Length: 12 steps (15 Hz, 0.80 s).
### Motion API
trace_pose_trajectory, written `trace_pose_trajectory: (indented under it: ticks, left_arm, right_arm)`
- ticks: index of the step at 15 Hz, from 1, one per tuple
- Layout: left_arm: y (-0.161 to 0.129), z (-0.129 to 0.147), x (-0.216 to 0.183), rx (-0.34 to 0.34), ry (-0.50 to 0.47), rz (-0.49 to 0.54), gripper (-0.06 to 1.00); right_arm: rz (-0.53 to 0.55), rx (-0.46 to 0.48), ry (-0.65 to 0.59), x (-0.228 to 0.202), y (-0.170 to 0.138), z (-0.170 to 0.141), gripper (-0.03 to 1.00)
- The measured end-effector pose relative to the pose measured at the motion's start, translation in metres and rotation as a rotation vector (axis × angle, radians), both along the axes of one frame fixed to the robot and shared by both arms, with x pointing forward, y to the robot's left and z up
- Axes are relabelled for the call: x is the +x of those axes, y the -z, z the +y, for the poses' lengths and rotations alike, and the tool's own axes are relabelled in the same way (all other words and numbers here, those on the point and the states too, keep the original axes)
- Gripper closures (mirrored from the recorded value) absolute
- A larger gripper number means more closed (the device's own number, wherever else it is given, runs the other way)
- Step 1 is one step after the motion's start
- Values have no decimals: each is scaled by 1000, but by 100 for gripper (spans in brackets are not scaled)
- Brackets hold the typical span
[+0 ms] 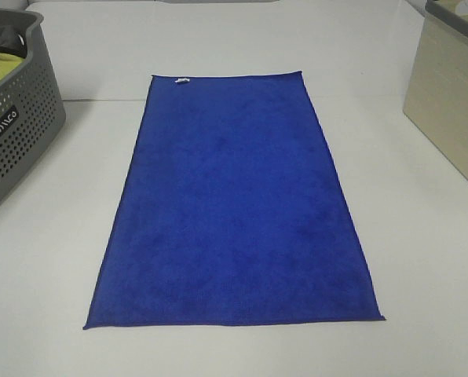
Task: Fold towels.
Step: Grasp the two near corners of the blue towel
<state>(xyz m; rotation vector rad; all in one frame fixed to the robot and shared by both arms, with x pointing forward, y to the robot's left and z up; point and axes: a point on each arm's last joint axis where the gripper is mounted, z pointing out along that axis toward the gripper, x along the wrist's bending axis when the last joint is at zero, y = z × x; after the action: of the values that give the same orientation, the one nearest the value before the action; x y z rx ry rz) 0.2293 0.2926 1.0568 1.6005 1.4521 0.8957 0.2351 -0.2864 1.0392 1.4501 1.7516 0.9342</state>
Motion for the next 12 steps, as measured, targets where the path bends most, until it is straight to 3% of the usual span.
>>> trace_pose_trajectory:
  ticks: [12]
  left_arm:
    - [0, 0, 0, 0, 0, 0, 20]
  right_arm:
    - [0, 0, 0, 0, 0, 0, 21]
